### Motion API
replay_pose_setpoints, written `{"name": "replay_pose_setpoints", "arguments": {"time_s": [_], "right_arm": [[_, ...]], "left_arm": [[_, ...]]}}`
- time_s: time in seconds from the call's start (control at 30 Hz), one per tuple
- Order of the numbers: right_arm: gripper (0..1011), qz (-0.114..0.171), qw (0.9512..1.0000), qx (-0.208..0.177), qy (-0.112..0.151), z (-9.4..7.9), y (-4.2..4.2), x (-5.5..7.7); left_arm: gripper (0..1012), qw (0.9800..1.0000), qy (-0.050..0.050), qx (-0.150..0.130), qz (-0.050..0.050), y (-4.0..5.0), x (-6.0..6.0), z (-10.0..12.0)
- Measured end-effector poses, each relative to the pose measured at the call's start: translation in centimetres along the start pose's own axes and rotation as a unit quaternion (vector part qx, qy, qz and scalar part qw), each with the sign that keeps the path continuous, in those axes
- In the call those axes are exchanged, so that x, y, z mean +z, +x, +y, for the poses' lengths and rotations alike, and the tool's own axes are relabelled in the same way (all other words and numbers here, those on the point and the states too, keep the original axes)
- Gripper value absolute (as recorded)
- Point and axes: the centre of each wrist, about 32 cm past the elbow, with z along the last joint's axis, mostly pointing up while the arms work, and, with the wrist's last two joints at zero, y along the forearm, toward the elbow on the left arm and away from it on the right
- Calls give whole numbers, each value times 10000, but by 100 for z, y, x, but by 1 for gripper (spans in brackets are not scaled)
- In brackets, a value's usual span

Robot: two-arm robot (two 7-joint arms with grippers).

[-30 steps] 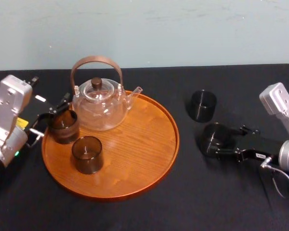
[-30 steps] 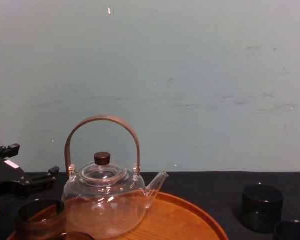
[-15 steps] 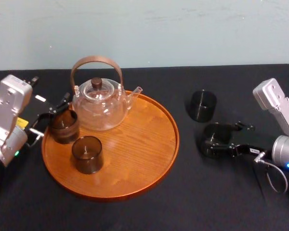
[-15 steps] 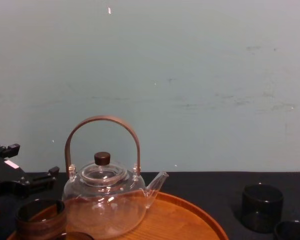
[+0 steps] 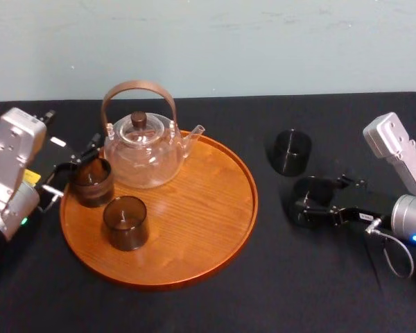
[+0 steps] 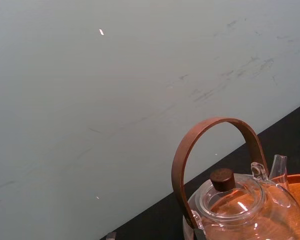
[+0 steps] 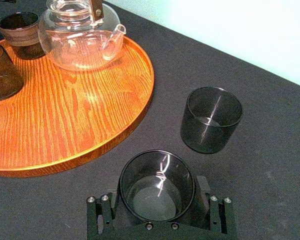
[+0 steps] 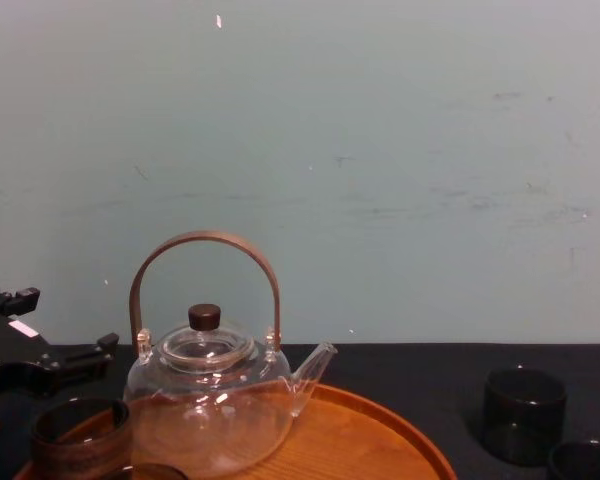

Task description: Pick up the glass from the table and place it on the tray.

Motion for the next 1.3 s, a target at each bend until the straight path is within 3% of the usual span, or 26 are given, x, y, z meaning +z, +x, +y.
{"name": "replay_pose_setpoints", "arguments": {"time_s": [0.1, 0.9, 1.3], "right_arm": [[901, 2, 10000, 1, 2, -1, 1, 0], [898, -13, 10000, 57, 78, -27, 13, 5], [898, -272, 9981, 404, 365, -61, 68, 177]], "left_arm": [[1001, 10000, 0, 0, 0, 0, 0, 0], [1001, 10000, 0, 0, 0, 0, 0, 0], [1001, 10000, 0, 0, 0, 0, 0, 0]]}}
